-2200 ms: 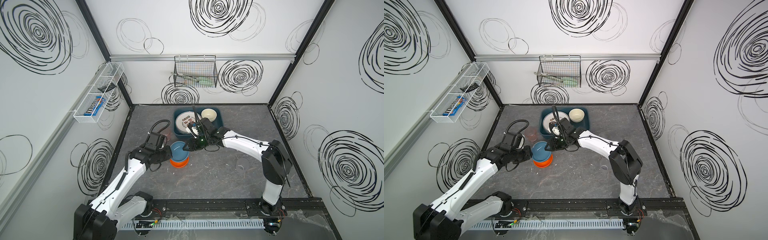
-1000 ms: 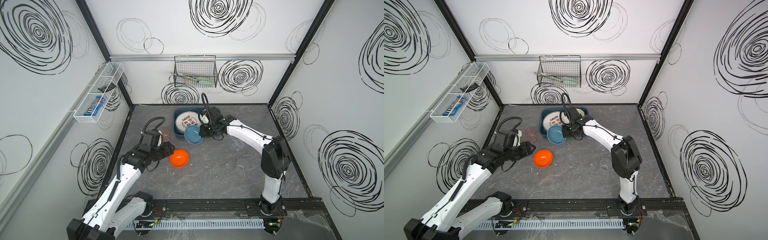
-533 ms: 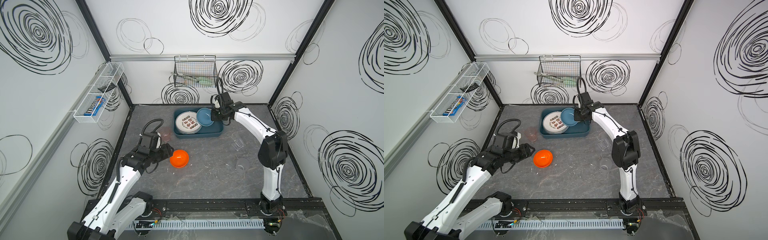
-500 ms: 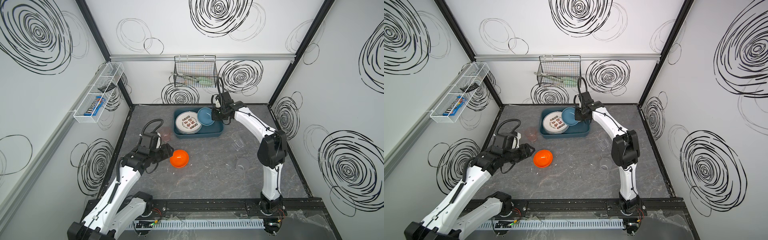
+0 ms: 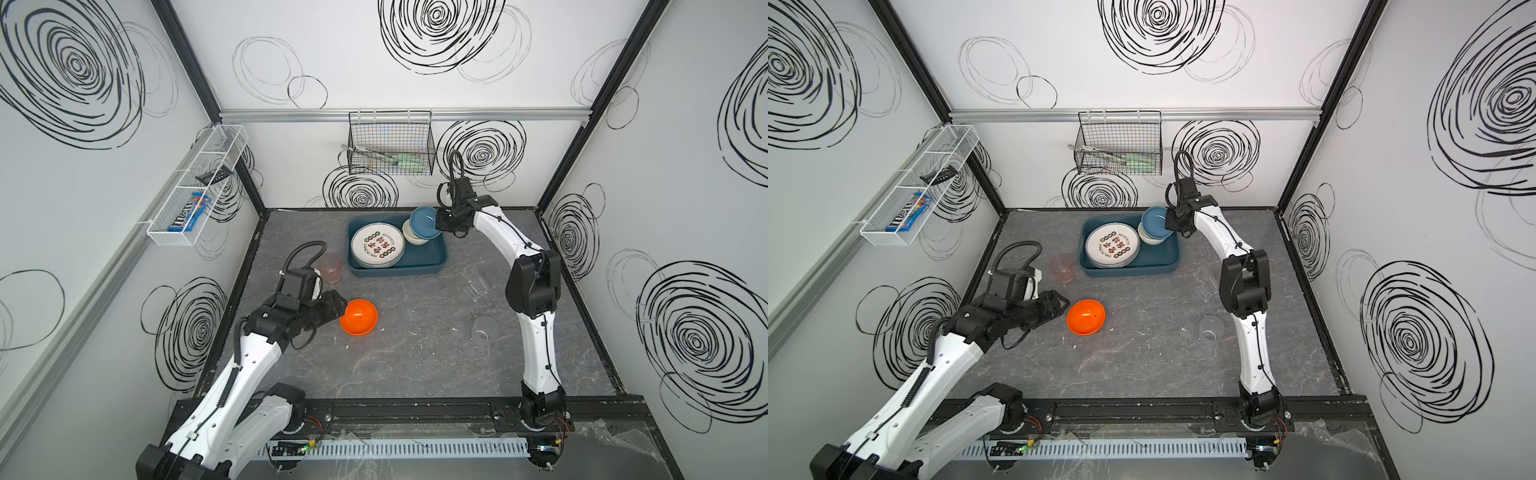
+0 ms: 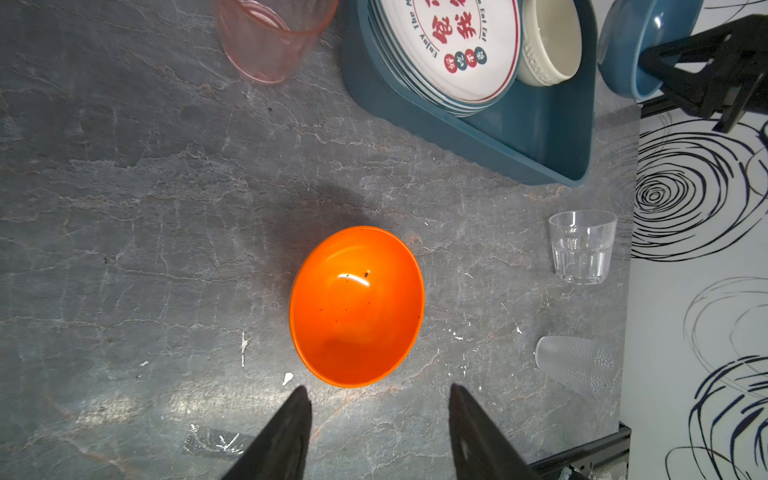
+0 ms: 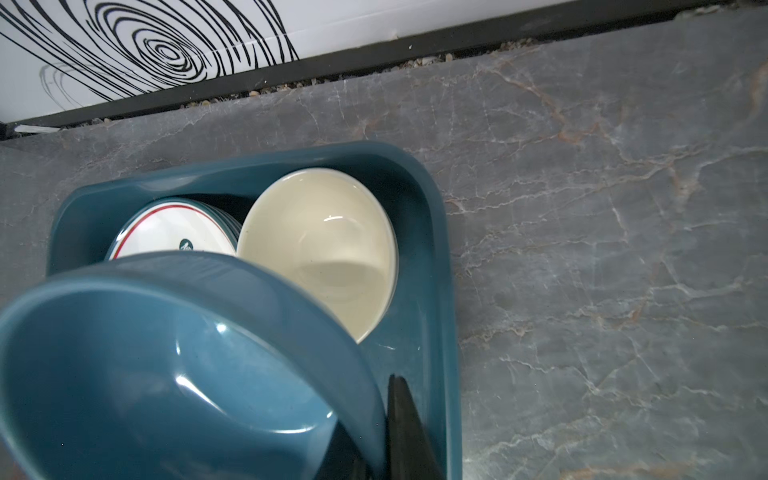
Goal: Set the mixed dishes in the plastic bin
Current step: 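Carry the blue bowl with the right gripper over the cream bowl in the bin, then lower the blue bowl into the cream bowl and open the right gripper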
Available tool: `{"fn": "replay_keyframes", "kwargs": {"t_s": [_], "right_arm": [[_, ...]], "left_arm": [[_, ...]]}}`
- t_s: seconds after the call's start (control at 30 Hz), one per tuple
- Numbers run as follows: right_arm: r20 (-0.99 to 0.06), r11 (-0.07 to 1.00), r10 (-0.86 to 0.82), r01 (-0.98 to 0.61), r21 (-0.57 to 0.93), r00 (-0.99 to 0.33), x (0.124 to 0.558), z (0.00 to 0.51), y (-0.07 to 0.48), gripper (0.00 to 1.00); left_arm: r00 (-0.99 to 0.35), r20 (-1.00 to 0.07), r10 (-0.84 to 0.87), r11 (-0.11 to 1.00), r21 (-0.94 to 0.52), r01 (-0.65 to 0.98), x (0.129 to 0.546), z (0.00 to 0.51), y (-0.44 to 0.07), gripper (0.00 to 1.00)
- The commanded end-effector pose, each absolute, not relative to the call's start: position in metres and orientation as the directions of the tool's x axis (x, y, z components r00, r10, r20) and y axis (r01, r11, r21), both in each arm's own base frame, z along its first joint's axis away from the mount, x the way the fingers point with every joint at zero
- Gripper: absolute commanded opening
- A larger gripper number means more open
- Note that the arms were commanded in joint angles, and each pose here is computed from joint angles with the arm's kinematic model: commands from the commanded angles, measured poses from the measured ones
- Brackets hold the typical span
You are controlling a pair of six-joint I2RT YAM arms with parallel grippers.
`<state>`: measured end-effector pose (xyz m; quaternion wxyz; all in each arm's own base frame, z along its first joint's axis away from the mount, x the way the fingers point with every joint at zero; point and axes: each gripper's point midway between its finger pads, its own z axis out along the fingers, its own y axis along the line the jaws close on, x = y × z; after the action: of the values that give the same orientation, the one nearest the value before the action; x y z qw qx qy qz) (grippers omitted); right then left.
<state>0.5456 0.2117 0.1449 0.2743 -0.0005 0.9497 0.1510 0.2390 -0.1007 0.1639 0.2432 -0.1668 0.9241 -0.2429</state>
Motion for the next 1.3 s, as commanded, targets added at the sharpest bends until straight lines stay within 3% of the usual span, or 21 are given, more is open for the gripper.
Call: {"fn": "replay_keyframes", "kwargs": {"t_s": [0.0, 0.6, 1.27], "right_arm": [[-0.547, 0.943, 0.108, -0.088, 0.32, -0.83, 0.559, 0.155, 0.216, 0.05], [-0.582, 0.937, 0.142, -0.082, 0.34, -0.801, 0.595, 0.141, 0.218, 0.07], [-0.563, 0.937, 0.138, -0.076, 0.341, -0.815, 0.601, 0.119, 0.22, 0.09]], "left_arm": [[-0.82, -0.367, -0.438, 0.819, -0.539, -0.196, 0.24, 0.163, -0.099, 0.57], [-0.823, -0.344, -0.452, 0.815, -0.535, -0.223, 0.237, 0.152, -0.098, 0.57], [-0.826, -0.333, -0.454, 0.814, -0.532, -0.233, 0.236, 0.146, -0.097, 0.57]]}}
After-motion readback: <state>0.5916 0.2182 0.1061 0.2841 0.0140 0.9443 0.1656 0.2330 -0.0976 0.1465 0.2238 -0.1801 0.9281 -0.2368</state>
